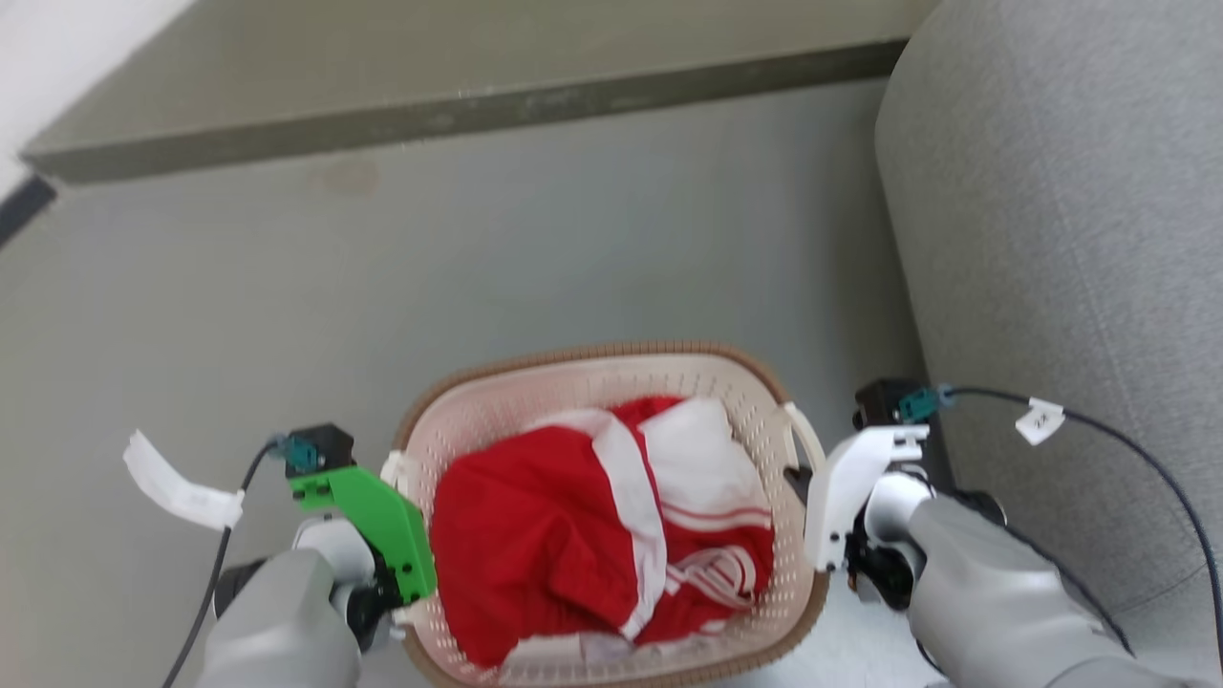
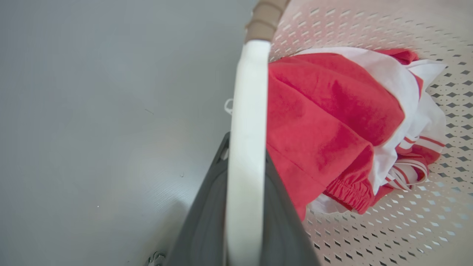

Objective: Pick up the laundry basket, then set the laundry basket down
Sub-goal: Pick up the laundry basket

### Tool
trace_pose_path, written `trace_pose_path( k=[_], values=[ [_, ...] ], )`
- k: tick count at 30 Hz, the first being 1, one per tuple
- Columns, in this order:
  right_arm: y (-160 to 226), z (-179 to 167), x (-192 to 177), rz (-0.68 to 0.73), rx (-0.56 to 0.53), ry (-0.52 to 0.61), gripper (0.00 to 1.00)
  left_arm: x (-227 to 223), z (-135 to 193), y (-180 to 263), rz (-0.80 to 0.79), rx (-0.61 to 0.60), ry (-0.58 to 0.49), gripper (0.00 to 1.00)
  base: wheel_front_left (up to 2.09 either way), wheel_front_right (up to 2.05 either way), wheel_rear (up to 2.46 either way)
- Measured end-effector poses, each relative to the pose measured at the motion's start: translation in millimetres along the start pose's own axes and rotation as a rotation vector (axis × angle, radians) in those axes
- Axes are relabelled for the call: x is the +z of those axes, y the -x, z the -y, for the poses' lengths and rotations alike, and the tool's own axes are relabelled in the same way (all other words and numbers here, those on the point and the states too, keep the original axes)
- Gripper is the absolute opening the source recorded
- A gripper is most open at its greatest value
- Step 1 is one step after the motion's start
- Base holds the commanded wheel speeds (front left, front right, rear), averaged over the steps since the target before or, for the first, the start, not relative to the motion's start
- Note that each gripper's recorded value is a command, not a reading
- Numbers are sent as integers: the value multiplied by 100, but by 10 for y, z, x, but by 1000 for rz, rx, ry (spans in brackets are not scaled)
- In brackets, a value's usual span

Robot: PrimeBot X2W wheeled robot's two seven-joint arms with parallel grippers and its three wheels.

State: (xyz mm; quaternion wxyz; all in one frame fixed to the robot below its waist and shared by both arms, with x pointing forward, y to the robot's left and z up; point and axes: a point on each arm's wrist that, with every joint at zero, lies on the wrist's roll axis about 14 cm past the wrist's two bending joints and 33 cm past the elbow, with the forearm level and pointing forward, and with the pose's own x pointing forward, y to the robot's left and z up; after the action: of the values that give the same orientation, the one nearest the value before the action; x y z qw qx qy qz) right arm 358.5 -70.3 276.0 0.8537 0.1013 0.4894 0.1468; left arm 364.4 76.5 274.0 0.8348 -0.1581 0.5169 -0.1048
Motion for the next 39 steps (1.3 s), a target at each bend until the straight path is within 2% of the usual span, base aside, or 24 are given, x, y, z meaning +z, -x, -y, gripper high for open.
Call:
trace_pose_path(
  k=[15,39],
  values=[
    [405,-108,-350,10,-1,-42,0,-279,115,373,3,-14,3,0,0,0,0],
    [606,-180,-322,55,3,-17,0,-294,204,582,29,-28,-22,0,0,0,0]
  ],
)
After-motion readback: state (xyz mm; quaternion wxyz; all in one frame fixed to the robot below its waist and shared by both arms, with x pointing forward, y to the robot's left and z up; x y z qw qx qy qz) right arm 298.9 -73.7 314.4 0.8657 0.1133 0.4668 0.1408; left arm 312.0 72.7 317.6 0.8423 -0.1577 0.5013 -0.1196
